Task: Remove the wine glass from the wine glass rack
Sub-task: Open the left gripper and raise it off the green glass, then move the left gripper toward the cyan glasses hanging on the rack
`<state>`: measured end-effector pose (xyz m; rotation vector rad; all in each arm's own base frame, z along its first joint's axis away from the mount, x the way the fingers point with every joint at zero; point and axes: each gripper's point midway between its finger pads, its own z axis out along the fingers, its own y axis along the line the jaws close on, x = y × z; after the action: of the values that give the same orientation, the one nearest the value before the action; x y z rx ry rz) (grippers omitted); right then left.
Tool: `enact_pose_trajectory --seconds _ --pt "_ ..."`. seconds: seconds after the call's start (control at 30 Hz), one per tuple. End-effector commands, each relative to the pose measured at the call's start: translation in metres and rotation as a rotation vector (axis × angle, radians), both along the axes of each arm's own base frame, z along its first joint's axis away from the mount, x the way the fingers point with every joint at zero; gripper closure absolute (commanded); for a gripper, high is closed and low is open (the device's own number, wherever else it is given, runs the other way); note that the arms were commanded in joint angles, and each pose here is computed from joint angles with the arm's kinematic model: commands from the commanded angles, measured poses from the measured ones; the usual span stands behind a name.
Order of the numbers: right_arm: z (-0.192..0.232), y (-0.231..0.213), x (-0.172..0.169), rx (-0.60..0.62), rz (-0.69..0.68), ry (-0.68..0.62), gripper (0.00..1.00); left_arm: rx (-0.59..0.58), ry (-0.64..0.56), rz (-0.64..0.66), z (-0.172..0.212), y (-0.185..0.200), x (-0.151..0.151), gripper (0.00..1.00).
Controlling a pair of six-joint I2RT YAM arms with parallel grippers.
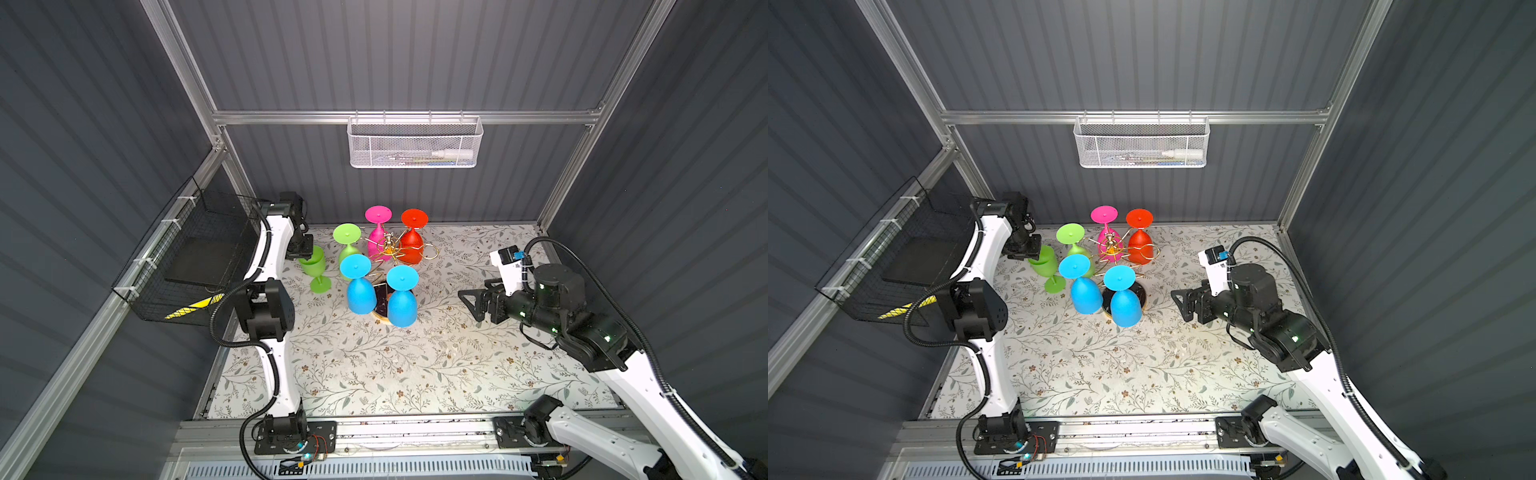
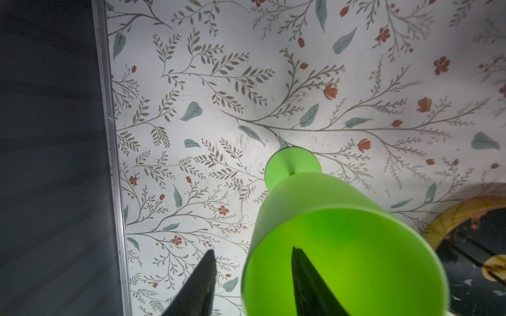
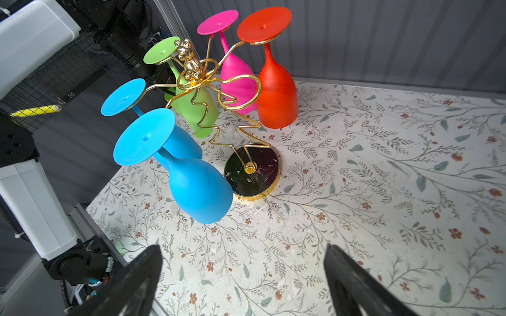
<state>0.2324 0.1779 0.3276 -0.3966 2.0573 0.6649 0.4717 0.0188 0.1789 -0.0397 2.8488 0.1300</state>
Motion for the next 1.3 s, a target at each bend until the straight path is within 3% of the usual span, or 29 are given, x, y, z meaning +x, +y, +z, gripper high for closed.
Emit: enact_pose_trajectory --seconds 0.0,0.13,0.37,0.57,0.83,0.97,1.1,1.27 --pt "0.01 0.007 -0.002 0.04 0.029 0.006 0.11 -0.035 -0.086 -0.009 0.03 -0.003 -0.002 0.48" --pt "0.017 0.015 -0.004 0.091 0.062 0.02 0.15 -0.065 -0.166 -0.018 0.056 -0.008 -0.005 0.4" --pt "0.031 0.04 -0.015 0.275 0.162 0.086 0.21 -0.121 -0.357 -0.034 0.113 -0.018 -0.017 0.36" --pt "0.036 0.057 -0.017 0.409 0.213 0.166 0.27 -0.156 -0.655 -0.084 0.181 -0.028 -0.044 0.3" --pt "0.023 0.066 -0.012 0.443 0.202 0.238 0.3 -0.189 -1.116 -0.162 0.268 -0.04 -0.121 0.17" --pt "0.019 0.054 -0.007 0.395 0.136 0.197 0.3 -0.31 -1.085 -0.181 0.264 -0.056 -0.147 0.19" --pt "0.015 0.041 -0.005 0.327 0.079 0.164 0.27 -0.662 -0.987 -0.285 0.274 -0.105 -0.181 0.26" --pt "0.014 0.014 0.005 0.212 -0.044 0.083 0.24 -0.94 -0.82 -0.322 0.257 -0.137 -0.219 0.35"
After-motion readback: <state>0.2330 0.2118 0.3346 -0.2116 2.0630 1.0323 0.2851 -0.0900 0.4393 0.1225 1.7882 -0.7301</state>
